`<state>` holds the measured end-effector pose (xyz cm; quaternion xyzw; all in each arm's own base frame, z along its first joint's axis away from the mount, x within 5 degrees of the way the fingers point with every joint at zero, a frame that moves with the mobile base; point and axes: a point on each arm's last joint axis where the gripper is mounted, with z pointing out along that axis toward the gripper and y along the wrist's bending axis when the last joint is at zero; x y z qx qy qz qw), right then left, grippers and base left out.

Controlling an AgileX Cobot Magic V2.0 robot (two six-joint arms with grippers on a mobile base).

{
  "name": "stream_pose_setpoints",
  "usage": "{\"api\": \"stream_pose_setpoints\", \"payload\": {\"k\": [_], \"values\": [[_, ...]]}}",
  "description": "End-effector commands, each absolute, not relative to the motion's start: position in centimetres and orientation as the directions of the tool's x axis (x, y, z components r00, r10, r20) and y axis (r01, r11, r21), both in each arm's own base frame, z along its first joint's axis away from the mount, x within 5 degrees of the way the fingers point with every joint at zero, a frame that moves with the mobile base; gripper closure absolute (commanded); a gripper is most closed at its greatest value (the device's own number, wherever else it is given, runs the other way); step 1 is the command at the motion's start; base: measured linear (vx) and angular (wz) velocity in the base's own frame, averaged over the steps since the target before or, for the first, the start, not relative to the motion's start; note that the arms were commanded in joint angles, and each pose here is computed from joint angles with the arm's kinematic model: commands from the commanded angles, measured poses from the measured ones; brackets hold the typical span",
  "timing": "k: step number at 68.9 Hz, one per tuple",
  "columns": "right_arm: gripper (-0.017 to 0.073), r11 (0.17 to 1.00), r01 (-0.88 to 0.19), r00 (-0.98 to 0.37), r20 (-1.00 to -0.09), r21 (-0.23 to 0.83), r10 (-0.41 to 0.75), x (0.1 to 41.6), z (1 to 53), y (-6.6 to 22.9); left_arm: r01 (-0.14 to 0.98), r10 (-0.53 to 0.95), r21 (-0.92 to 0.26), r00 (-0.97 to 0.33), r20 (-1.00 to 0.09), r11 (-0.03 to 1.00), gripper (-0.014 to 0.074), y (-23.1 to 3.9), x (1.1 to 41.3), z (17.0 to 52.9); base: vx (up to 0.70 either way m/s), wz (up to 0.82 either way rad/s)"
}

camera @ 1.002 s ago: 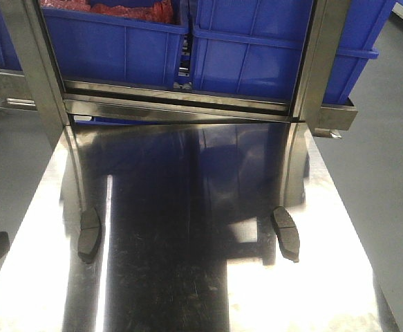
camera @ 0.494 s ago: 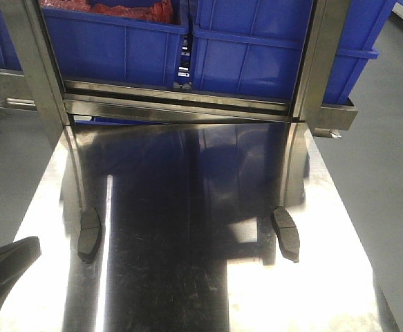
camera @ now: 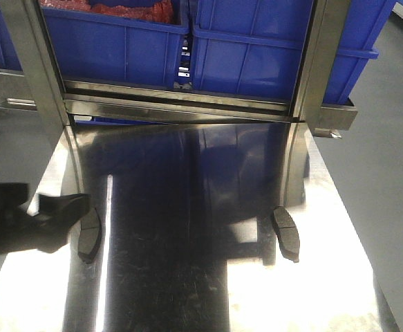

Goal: Move and align brake pads A on conveyor
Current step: 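Move the open left gripper toward the brake pad nearest it, then lower the left gripper around the brake pad and close it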

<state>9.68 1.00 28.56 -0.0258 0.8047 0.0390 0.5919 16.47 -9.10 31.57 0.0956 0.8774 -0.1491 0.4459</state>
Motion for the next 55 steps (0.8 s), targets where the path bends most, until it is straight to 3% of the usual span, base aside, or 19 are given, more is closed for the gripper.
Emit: {"api": "stream_pose_setpoints", "payload": {"k": [1, 13, 25, 43, 55], "values": [[0.0568, 0.995, -0.097, -0.204, -0.979, 0.013, -0.007, 9.9, 30.0, 1.0, 0.303, 0.048, -0.152, -0.563, -0.825, 0.941, 0.0007, -10.7, 19.3, 32.6, 0.0, 0.0], [0.0568, 0.995, -0.097, -0.204, -0.979, 0.013, -0.007, 9.9, 30.0, 1.0, 0.162, 0.062, -0.063, -0.667, -0.742, 0.985, 0.0015, -12.0, 23.4, 30.6, 0.0, 0.0], [0.0568, 0.995, -0.097, -0.204, -0.979, 0.013, -0.007, 9.9, 30.0, 1.0, 0.011, -0.102, -0.151, -0.684, -0.722, 0.988, 0.0033, -12.7, 25.4, 28.6, 0.0, 0.0], [0.0568, 0.995, -0.097, -0.204, -0.979, 0.013, -0.007, 9.9, 30.0, 1.0, -0.14, -0.176, -0.109, -0.688, -0.704, 0.984, 0.0039, -12.7, 27.5, 25.4, 0.0, 0.0], [0.0568, 0.995, -0.097, -0.204, -0.979, 0.013, -0.007, 9.9, 30.0, 1.0, -0.218, -0.262, -0.151, -0.7, -0.664, 0.964, 0.0039, -11.7, 29.0, 23.7, 0.0, 0.0]]}}
